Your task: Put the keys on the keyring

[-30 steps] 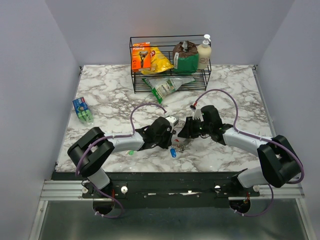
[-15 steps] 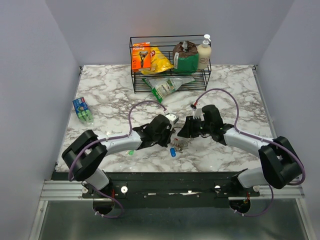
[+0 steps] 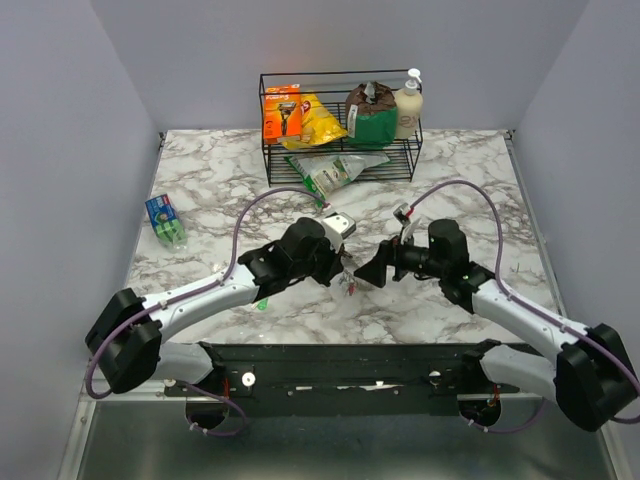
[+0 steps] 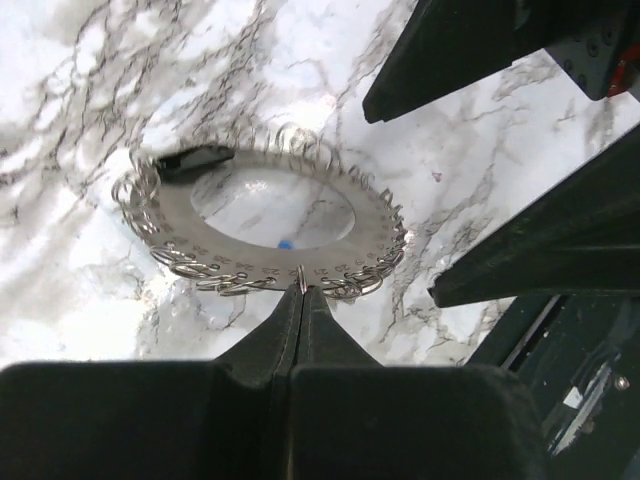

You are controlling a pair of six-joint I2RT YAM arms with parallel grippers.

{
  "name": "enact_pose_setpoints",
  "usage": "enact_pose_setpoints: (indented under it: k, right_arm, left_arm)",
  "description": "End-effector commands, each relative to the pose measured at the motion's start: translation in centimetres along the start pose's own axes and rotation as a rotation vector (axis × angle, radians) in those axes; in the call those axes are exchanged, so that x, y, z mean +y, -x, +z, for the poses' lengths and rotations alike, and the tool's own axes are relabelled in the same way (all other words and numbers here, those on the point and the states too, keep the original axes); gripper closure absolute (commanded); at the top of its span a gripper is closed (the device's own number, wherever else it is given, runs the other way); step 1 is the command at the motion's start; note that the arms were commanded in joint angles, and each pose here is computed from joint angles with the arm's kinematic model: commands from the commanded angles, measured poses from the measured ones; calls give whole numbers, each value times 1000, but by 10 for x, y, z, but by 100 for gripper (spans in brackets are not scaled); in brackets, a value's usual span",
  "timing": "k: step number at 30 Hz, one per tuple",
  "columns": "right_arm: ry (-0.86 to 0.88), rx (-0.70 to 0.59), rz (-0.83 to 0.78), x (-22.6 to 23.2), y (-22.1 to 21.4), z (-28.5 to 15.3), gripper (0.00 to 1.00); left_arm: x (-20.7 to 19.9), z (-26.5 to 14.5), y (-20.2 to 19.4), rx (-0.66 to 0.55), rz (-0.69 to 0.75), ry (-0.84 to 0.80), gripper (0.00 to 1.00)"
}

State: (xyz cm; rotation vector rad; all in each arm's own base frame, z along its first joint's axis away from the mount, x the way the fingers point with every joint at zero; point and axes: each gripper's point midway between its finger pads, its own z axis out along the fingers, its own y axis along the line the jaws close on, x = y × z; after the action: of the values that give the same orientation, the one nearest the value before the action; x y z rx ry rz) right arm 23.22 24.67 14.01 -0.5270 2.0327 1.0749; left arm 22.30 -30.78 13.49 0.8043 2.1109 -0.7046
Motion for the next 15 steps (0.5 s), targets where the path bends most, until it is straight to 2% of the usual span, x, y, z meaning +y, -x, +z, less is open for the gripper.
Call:
enact_pose_setpoints:
  k: [1,7,15]
  right_arm:
    - [127,-93,-169,29,19,-17,0]
    - [228,-181,-298,64,37,-44,0]
    - [411,-195,-376,107,45,-67,2]
  left_arm:
    - [-25,-22,27,-39,85,-116,100]
    - [-55,-49,48,-102,148,-271,100]
    - [-89,-95,65,-238,326,-462,100]
